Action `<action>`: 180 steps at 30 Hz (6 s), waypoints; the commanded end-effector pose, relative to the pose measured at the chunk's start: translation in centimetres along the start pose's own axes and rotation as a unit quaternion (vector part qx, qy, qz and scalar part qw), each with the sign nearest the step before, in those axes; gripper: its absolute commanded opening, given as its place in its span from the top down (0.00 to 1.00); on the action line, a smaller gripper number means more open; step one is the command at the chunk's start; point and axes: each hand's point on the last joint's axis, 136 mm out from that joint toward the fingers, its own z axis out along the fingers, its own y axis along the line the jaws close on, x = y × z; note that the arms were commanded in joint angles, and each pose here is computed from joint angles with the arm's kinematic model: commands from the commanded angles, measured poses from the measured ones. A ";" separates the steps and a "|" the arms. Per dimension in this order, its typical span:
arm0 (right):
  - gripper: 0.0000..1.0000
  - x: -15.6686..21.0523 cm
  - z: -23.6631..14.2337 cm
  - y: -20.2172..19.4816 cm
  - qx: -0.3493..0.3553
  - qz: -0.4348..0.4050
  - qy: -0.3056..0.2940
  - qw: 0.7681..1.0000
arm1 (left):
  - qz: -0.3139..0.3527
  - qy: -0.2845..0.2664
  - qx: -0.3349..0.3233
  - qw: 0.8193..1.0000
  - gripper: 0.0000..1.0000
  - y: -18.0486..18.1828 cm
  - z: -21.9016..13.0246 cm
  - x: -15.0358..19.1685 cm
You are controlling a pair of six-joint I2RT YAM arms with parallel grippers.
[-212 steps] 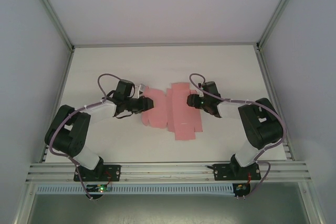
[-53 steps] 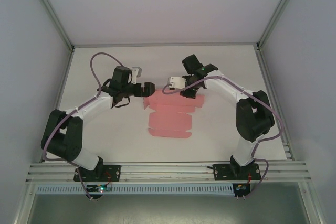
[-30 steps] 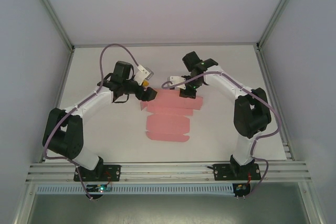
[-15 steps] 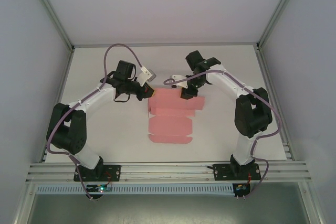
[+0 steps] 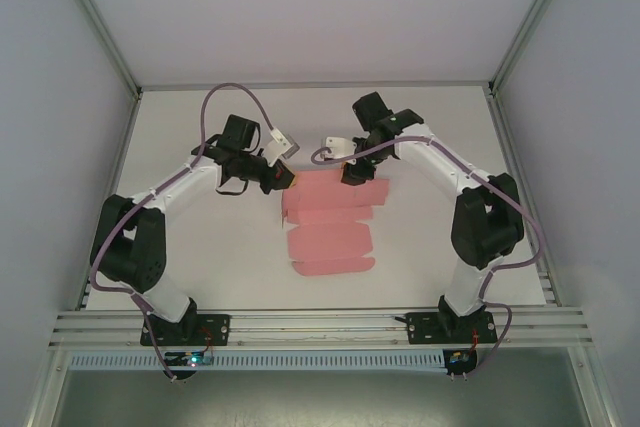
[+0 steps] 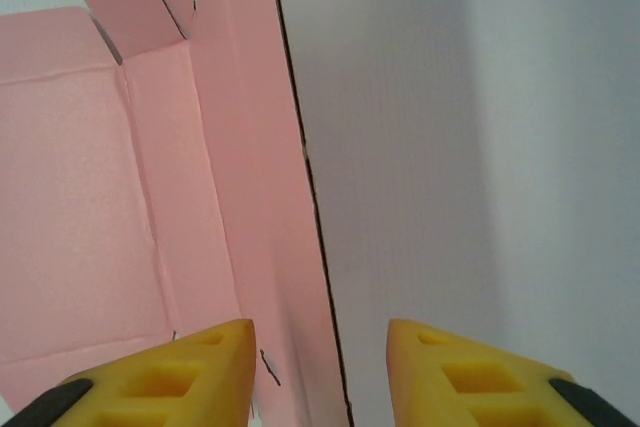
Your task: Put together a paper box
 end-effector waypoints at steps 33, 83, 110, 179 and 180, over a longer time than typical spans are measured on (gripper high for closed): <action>1.00 0.1 0.2 2.7 0.088 -0.040 -0.078 0.992 | -0.225 -0.068 -0.295 0.926 0.00 9.3 -3.0 6.0; 1.00 -0.4 -0.2 2.1 0.148 -0.040 -0.079 0.985 | -0.171 -0.042 -0.157 0.972 0.00 3.2 1.0 1.9; 1.00 0.9 -2.2 1.2 0.312 -0.041 -0.049 0.948 | -0.283 -0.047 -0.355 0.890 0.00 4.7 -5.7 7.3; 1.00 1.3 -0.4 3.3 0.259 -0.035 -0.062 0.963 | -0.259 0.027 -0.355 0.898 0.00 6.1 0.3 9.6; 1.00 1.2 -0.3 3.4 0.255 -0.035 -0.065 0.964 | -0.253 0.014 -0.334 0.908 0.00 5.7 0.8 9.1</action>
